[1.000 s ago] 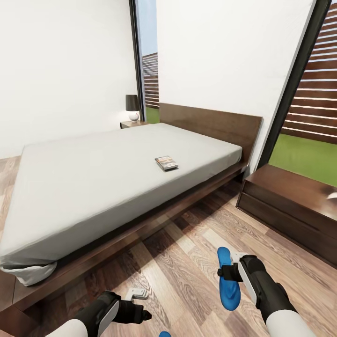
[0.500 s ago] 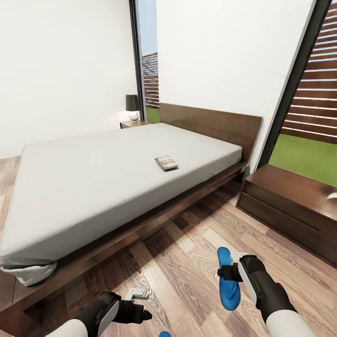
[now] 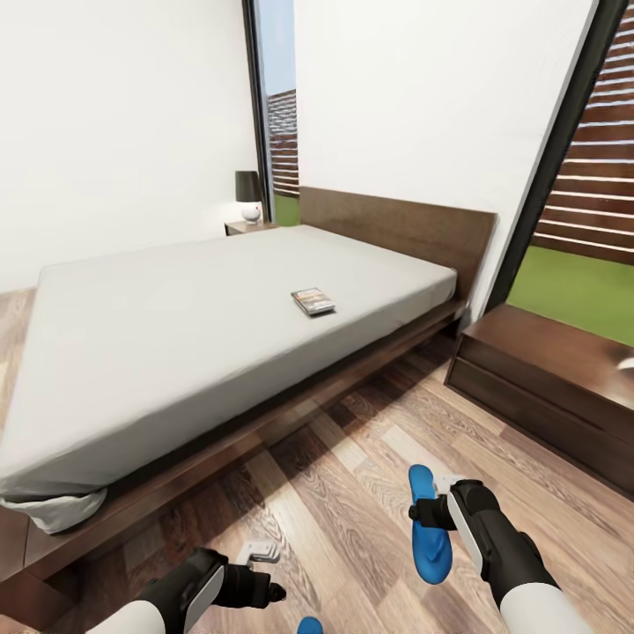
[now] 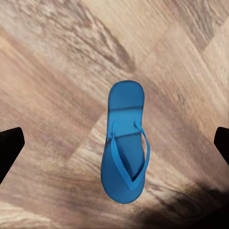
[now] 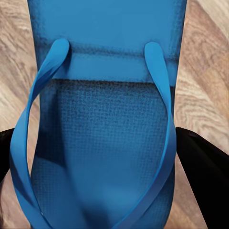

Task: In the bedroom, move the book from the bed onto either nightstand, and place the two sandals side by side next to the bed.

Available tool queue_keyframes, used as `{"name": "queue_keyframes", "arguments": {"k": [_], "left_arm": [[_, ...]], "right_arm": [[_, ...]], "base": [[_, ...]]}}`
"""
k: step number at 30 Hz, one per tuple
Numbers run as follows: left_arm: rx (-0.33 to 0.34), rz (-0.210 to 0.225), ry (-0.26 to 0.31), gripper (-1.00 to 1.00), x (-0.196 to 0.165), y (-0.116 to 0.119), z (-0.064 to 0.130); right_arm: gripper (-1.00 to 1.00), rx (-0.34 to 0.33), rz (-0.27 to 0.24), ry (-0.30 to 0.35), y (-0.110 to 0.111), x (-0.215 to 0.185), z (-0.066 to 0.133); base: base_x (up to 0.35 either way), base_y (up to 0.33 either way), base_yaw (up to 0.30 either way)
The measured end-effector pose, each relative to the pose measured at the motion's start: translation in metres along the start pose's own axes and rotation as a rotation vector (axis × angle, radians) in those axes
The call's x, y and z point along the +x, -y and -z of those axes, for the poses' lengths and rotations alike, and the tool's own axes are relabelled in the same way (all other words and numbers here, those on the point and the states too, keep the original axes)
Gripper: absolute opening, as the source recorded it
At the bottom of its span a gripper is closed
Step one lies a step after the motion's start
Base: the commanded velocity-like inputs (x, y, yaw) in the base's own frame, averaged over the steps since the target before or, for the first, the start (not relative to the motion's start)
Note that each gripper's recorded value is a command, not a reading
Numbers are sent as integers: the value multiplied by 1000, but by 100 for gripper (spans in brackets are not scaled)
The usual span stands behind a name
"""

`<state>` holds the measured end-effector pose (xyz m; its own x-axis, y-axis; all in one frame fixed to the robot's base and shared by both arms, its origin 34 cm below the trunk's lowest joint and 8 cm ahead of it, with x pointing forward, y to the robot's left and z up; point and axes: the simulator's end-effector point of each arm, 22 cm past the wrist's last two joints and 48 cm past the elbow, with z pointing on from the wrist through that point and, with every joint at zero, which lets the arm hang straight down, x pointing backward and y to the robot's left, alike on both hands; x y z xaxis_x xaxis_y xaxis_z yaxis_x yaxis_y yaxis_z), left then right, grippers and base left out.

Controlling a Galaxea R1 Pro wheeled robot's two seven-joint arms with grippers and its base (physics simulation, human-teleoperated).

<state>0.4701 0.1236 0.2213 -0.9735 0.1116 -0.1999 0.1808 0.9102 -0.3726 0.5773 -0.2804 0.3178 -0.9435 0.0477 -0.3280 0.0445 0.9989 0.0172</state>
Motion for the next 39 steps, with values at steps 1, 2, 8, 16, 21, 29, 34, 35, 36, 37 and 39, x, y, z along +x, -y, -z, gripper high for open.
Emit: {"name": "queue_keyframes", "arguments": {"k": [1, 2, 8, 16, 21, 29, 34, 35, 36, 37, 39], "left_arm": [[1, 1, -3, 100, 1, 0, -1], [1, 2, -5, 100, 2, -1, -3], [0, 9, -20, 100, 10, -4, -11], [2, 21, -46, 100, 21, -7, -22], [4, 29, -64, 100, 29, -9, -28], [5, 34, -74, 100, 33, -10, -32], [6, 31, -67, 100, 31, -10, -32], [6, 31, -66, 100, 31, -10, -32], [6, 30, -65, 100, 31, -10, -32], [6, 30, -64, 100, 31, -10, -32], [6, 30, -66, 100, 32, -10, -33]], "right_arm": [[-100, 0, 0, -4, 0, 1, -2], [-100, 1, 0, -8, 0, 3, -3], [-100, 3, 0, -32, 1, 11, -14], [-100, 3, 0, -64, 1, 23, -27], [-100, 3, 0, -84, 1, 31, -36], [-100, 3, 0, -97, 1, 36, -40], [-100, 2, 0, -97, 1, 36, -40], [-100, 2, 0, -97, 1, 36, -40], [-100, 2, 0, -97, 0, 36, -40], [-100, 1, 1, -96, 0, 35, -40], [-100, 2, 1, -100, 0, 37, -42]], "base": [[0, 0, 0], [0, 0, 0], [0, 0, 0], [0, 0, 0], [0, 0, 0], [0, 0, 0], [0, 0, 0], [0, 0, 0], [0, 0, 0], [0, 0, 0], [0, 0, 0]]}}
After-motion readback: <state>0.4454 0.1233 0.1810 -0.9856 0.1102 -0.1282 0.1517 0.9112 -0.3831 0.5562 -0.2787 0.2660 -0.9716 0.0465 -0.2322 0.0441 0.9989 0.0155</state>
